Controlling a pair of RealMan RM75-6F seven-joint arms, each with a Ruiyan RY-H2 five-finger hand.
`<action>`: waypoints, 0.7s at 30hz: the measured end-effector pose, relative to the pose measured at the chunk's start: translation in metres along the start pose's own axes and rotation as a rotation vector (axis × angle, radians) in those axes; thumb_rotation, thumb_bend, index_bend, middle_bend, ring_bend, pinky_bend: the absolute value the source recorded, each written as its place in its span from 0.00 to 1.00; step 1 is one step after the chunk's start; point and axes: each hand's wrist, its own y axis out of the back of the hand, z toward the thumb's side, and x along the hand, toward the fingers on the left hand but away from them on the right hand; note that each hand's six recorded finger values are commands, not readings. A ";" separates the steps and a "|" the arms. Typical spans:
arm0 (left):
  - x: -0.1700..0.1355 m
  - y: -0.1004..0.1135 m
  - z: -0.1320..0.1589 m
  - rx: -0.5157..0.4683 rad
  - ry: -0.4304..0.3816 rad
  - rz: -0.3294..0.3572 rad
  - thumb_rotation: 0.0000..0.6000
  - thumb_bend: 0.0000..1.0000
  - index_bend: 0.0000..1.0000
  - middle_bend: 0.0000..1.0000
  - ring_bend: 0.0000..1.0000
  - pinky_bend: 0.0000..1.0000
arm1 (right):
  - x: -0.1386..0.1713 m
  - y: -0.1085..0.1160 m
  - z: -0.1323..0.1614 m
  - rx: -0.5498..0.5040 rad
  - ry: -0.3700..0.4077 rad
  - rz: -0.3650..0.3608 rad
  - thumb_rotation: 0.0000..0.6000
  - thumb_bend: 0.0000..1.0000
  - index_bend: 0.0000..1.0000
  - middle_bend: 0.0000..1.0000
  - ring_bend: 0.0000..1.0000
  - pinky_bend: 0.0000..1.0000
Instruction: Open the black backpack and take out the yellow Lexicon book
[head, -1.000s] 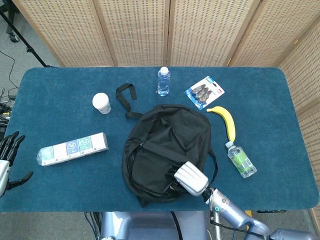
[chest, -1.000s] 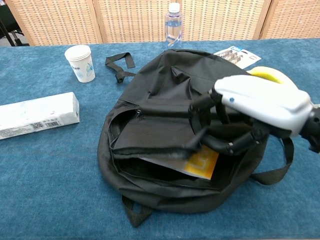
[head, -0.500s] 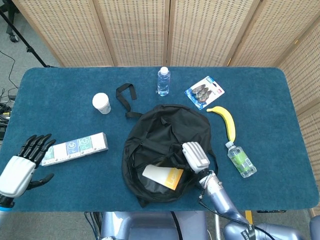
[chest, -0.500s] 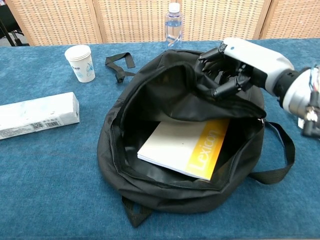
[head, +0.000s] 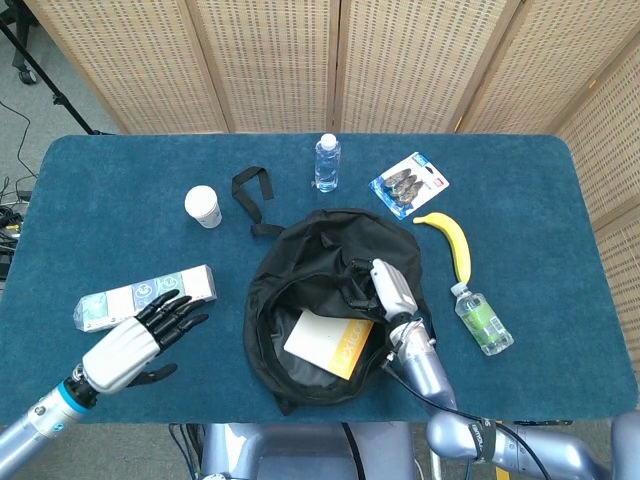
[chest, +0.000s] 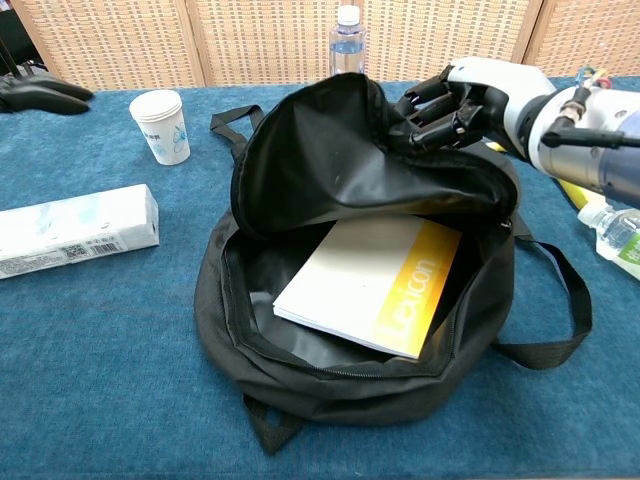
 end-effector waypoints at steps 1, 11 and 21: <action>0.003 -0.003 0.003 -0.003 -0.013 -0.008 1.00 0.25 0.00 0.00 0.00 0.00 | 0.000 0.000 0.001 -0.006 -0.004 0.002 1.00 0.53 0.71 0.63 0.50 0.58; 0.053 -0.044 0.039 -0.063 -0.131 -0.069 1.00 0.27 0.00 0.00 0.00 0.00 | 0.001 -0.003 0.008 -0.045 -0.019 0.050 1.00 0.54 0.71 0.63 0.50 0.58; 0.101 -0.084 0.072 -0.083 -0.194 -0.116 1.00 0.30 0.00 0.00 0.00 0.00 | 0.002 0.004 0.014 -0.041 -0.013 0.050 1.00 0.54 0.72 0.63 0.50 0.58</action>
